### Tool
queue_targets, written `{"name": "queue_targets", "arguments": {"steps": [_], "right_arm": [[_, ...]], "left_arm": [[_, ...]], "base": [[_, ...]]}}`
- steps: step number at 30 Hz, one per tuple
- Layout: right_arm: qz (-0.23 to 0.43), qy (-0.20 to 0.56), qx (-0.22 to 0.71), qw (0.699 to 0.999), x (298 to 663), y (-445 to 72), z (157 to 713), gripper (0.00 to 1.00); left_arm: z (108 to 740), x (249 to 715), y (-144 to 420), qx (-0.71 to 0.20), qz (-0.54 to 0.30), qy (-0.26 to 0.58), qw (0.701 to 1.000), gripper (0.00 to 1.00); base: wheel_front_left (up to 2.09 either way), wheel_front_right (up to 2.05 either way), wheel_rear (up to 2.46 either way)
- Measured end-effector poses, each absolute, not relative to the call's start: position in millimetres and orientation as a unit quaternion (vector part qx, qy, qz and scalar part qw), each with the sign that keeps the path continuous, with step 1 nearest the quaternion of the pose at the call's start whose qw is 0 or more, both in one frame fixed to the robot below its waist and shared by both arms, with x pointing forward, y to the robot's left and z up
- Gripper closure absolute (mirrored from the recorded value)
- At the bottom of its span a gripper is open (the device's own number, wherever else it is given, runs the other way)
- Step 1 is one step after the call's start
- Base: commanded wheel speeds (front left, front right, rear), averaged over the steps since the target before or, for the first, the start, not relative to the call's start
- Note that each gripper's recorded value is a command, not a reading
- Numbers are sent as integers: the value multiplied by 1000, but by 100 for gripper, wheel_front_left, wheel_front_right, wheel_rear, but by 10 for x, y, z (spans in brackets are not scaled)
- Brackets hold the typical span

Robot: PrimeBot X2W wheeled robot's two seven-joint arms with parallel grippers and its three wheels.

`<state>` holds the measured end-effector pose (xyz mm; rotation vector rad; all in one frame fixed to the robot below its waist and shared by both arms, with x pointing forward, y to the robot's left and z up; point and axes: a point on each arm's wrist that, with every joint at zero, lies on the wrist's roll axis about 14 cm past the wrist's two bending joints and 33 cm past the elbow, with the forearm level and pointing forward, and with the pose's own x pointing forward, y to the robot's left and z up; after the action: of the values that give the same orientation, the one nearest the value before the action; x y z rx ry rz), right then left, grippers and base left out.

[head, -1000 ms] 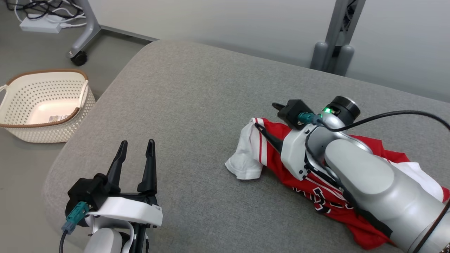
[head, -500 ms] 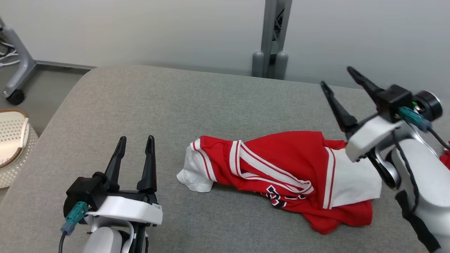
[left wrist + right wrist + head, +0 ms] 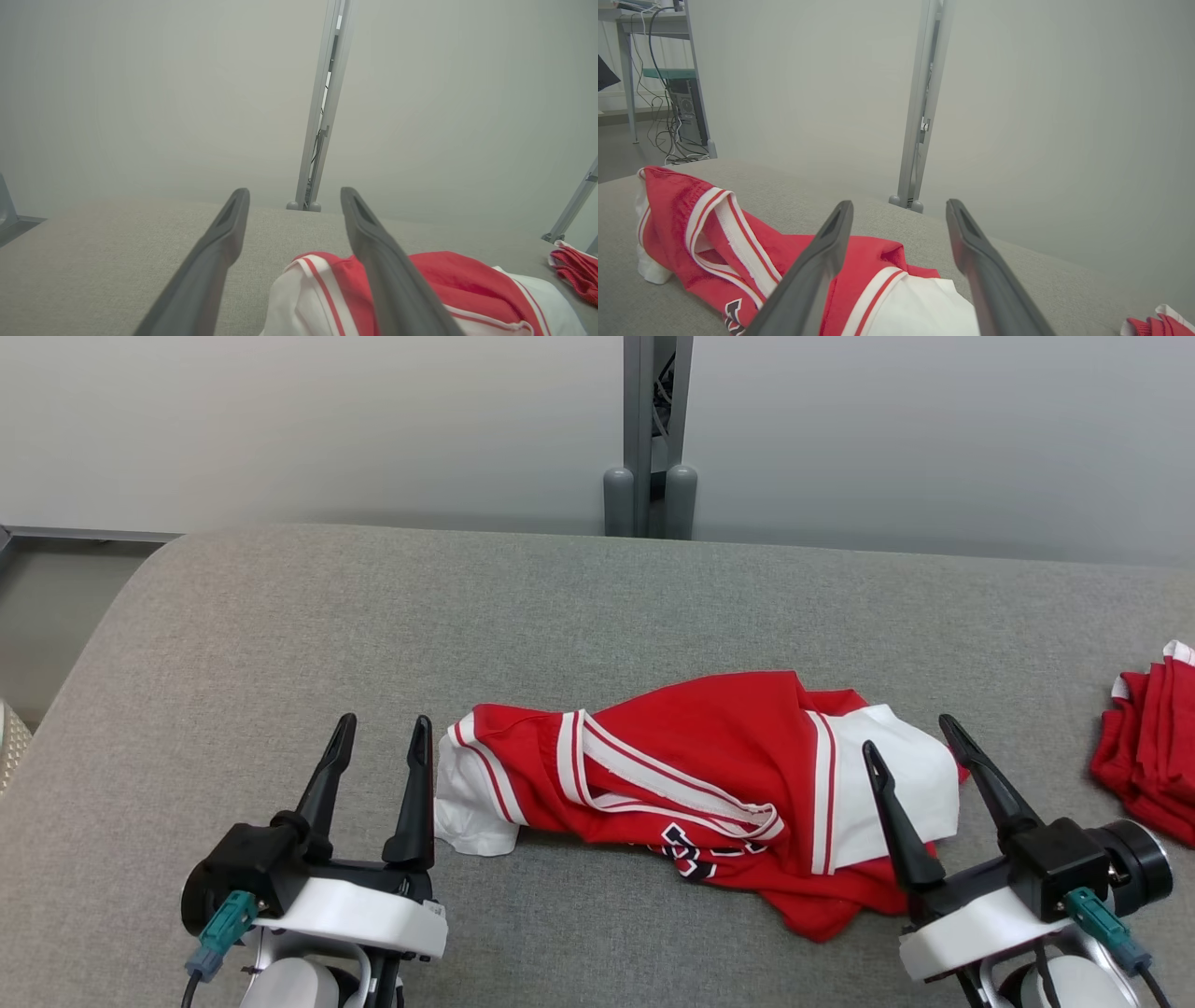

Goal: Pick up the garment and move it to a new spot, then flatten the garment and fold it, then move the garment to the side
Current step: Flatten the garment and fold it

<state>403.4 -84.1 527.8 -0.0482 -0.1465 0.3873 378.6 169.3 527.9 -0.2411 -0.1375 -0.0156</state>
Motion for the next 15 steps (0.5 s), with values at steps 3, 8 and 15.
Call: {"name": "queue_targets", "arguments": {"steps": [3, 8, 15], "right_arm": [[199, -71, -22, 977, 3998, -770, 5290, 0], [225, -47, -23, 973, 3949, -625, 5193, 0], [274, 47, -49, 959, 3907, -476, 4716, 0]], "left_arm": [[5271, 3782, 1662, -121, -12, -67, 990, 0], [5252, 3780, 1652, -121, -13, -64, 991, 0], [5108, 3786, 1727, -116, -2, -44, 992, 0]], "base": [[0, 0, 0], [0, 0, 0], [0, 0, 0]]}}
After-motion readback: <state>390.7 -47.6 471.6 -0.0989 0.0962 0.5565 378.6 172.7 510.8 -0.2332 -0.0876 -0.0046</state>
